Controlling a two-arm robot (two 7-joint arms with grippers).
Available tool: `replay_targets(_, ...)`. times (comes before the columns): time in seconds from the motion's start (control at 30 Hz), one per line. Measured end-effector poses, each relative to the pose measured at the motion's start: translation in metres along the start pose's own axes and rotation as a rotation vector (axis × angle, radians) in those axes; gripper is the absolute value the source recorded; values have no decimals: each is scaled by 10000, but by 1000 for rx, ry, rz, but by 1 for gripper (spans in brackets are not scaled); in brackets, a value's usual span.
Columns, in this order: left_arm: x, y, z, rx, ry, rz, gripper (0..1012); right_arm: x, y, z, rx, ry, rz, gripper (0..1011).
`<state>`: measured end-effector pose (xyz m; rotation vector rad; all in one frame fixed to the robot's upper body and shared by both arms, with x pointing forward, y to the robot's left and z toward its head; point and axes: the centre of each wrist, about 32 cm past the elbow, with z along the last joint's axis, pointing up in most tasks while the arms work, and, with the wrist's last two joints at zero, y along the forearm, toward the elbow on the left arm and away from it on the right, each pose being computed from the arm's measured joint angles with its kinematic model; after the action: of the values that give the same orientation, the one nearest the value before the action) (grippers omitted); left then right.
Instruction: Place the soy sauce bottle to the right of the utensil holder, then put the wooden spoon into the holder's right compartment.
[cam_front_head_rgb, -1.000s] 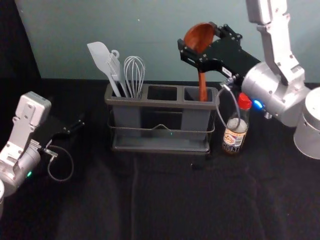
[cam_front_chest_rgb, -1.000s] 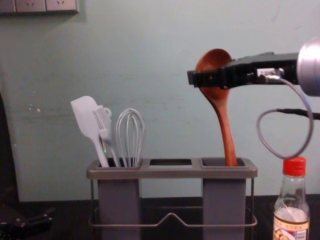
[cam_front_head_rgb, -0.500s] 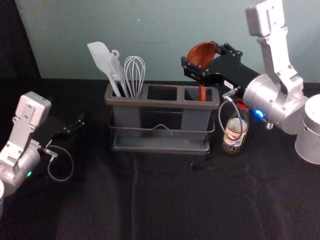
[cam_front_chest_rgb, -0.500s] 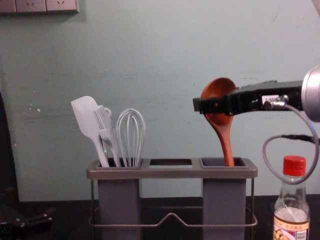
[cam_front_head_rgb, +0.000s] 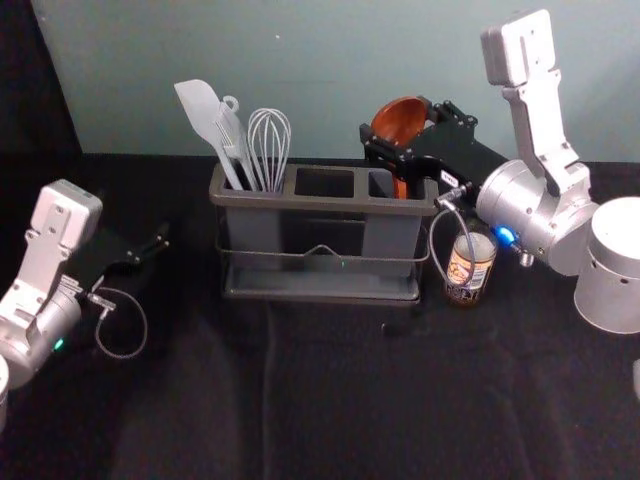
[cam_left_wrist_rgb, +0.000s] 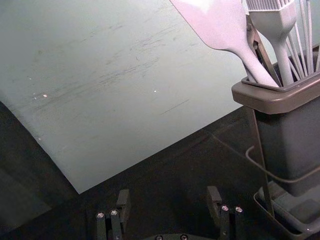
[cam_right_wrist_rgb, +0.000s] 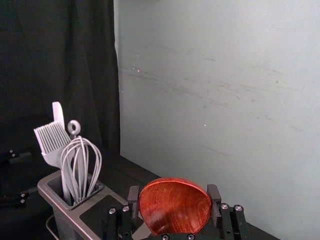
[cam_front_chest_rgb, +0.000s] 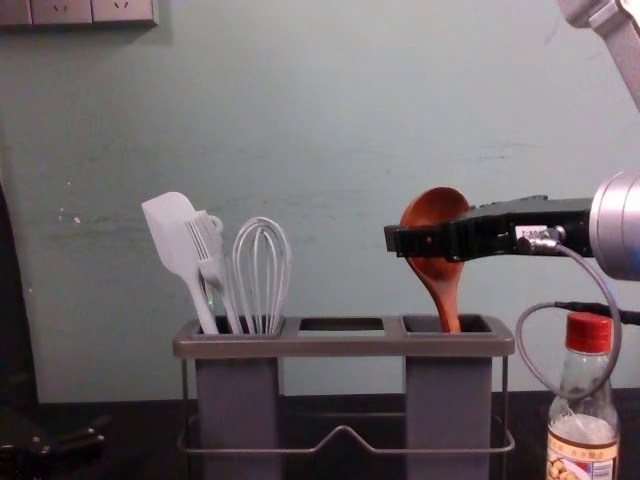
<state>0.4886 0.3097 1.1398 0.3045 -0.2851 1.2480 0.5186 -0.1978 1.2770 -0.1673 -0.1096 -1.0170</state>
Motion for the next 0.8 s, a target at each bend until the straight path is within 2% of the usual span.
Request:
replay_targets(0.3,0,0,0,0,0,0,1005,-17,23,-64,-15,13,1,836)
replay_targets(0.8,0,0,0,0,0,0,1005,-22,29,-75,-20,17,3,838)
